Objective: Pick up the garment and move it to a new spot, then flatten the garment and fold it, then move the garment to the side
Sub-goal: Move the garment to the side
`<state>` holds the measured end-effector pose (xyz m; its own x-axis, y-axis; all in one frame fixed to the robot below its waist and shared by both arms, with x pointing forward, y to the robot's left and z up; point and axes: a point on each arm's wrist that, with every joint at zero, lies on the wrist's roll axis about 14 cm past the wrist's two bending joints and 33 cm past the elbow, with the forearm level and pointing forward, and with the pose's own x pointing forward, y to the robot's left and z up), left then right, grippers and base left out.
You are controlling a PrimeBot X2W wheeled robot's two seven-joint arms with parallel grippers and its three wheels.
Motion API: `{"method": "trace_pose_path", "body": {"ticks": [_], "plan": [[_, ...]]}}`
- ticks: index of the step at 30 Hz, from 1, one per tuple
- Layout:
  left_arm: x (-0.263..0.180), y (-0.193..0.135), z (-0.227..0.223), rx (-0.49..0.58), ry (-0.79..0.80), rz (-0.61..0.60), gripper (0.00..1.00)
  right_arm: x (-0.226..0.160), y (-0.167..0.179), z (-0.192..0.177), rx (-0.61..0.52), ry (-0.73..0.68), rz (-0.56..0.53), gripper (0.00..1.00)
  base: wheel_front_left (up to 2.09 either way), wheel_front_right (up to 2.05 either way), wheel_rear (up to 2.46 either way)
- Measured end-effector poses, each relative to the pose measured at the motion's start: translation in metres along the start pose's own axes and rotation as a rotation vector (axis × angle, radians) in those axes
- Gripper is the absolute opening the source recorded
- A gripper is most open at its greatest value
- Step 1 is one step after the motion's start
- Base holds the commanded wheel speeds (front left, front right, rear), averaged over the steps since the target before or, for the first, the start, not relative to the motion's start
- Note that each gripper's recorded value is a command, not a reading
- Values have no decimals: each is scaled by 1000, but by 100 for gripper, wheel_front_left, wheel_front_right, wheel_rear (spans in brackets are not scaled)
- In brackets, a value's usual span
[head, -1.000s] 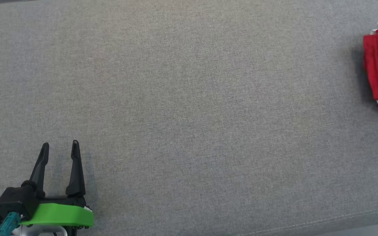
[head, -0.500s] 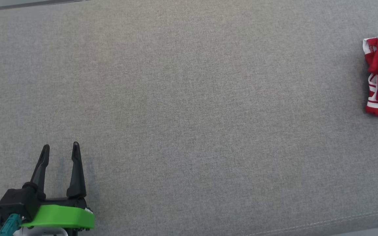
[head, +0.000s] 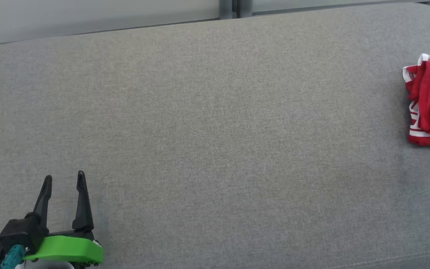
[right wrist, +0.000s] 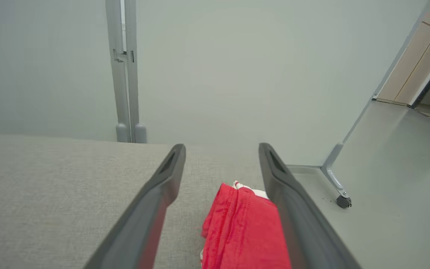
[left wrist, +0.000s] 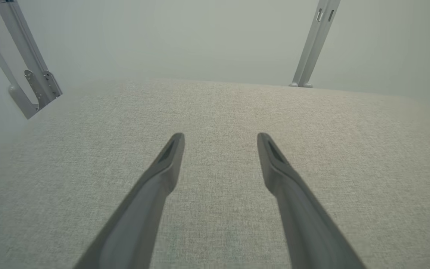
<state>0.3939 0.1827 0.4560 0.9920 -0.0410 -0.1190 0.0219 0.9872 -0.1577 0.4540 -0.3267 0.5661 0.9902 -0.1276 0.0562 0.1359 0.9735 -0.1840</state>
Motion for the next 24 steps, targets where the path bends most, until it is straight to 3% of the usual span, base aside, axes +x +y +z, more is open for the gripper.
{"method": "trace_pose_path", "body": {"ticks": [6, 14, 24], "plan": [[-15, 20, 5, 25, -13, 50, 100, -28, 56, 0, -1, -50, 104, 100, 0, 0, 0], [-47, 55, 5, 14, -23, 199, 100, -67, 133, -24, 111, -8, 226, 100, 0, 0, 0], [-87, 67, 6, -17, -60, 235, 100, -104, 160, -51, 111, 37, 265, 100, 0, 0, 0]]}}
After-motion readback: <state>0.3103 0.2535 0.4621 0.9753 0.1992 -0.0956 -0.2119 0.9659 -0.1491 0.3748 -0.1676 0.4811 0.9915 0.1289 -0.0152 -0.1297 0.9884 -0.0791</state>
